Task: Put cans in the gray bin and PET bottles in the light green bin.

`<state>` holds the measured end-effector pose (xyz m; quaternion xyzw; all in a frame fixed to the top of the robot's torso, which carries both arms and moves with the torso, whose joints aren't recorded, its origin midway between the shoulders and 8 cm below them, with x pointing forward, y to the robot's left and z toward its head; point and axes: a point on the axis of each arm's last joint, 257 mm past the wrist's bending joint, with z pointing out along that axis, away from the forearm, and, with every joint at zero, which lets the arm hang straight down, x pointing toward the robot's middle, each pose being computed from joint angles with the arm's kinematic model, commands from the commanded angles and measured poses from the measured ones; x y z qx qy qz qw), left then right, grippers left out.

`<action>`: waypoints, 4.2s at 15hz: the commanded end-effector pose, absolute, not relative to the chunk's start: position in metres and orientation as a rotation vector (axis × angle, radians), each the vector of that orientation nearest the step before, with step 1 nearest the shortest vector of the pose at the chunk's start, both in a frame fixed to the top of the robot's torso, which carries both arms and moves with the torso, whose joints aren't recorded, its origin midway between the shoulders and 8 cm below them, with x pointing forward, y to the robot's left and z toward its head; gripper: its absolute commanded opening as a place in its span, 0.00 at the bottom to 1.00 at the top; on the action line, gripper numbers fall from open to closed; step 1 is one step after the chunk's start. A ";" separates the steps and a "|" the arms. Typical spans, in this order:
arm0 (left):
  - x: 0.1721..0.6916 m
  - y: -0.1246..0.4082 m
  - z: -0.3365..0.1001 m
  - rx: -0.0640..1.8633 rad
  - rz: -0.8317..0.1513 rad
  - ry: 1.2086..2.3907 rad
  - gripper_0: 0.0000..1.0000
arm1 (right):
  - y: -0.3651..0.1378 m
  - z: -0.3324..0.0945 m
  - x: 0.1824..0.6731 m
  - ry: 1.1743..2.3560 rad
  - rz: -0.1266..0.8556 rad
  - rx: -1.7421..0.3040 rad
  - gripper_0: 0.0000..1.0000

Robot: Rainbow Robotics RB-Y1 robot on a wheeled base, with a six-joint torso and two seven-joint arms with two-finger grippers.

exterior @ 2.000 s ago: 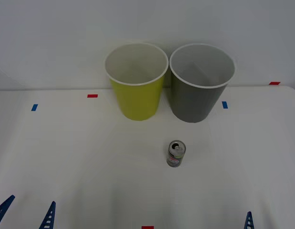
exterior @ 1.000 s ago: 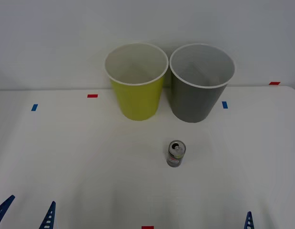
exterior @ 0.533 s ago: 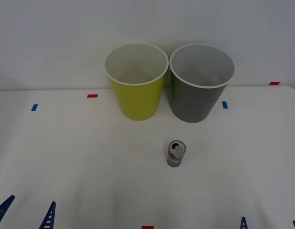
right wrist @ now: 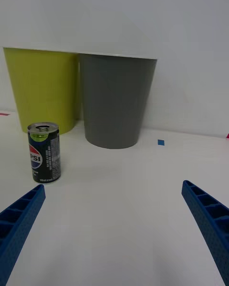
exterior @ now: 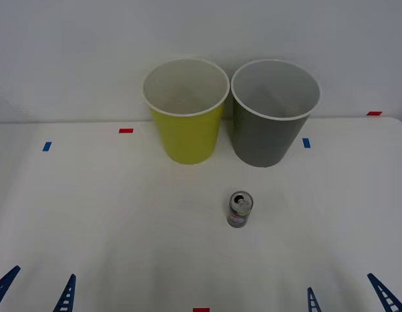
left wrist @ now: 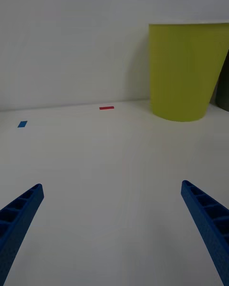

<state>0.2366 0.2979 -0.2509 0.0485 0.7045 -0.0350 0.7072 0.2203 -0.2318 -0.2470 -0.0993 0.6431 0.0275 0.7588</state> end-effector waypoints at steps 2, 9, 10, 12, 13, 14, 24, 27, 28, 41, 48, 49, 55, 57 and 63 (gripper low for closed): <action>0.237 0.298 -0.251 0.108 -0.078 1.565 1.00 | -0.212 -0.249 0.242 1.400 0.162 -0.277 1.00; 0.237 0.298 -0.251 0.108 -0.078 1.565 1.00 | -0.188 -0.251 0.275 1.395 0.191 -0.328 1.00; 0.237 0.298 -0.251 0.108 -0.078 1.565 1.00 | -0.186 -0.253 0.277 1.405 0.193 -0.333 1.00; 0.237 0.298 -0.251 0.108 -0.078 1.565 1.00 | -0.182 -0.253 0.282 1.404 0.190 -0.331 1.00; 0.237 0.298 -0.251 0.108 -0.078 1.565 1.00 | -0.179 -0.255 0.284 1.406 0.188 -0.327 1.00; 0.237 0.298 -0.251 0.108 -0.078 1.565 1.00 | -0.178 -0.260 0.287 1.400 0.179 -0.322 1.00; 0.237 0.298 -0.251 0.108 -0.078 1.565 1.00 | -0.152 -0.268 0.349 1.357 0.165 -0.361 1.00; 0.237 0.298 -0.251 0.108 -0.078 1.565 1.00 | -0.133 -0.266 0.363 1.364 0.196 -0.393 1.00; 0.237 0.298 -0.251 0.108 -0.078 1.565 1.00 | -0.128 -0.266 0.368 1.366 0.201 -0.407 1.00; 0.237 0.298 -0.251 0.108 -0.078 1.565 1.00 | -0.098 -0.275 0.406 1.466 0.232 -0.403 1.00; 0.237 0.298 -0.251 0.108 -0.078 1.565 1.00 | -0.090 -0.266 0.424 1.471 0.243 -0.381 1.00; 0.237 0.298 -0.251 0.108 -0.078 1.565 1.00 | -0.091 -0.266 0.424 1.472 0.238 -0.382 1.00; 0.237 0.298 -0.251 0.108 -0.078 1.565 1.00 | -0.094 -0.273 0.427 1.505 0.234 -0.375 1.00; 0.237 0.298 -0.251 0.108 -0.078 1.565 1.00 | -0.094 -0.272 0.428 1.503 0.238 -0.369 1.00; 0.237 0.298 -0.251 0.108 -0.078 1.565 1.00 | -0.091 -0.269 0.430 1.501 0.257 -0.349 0.20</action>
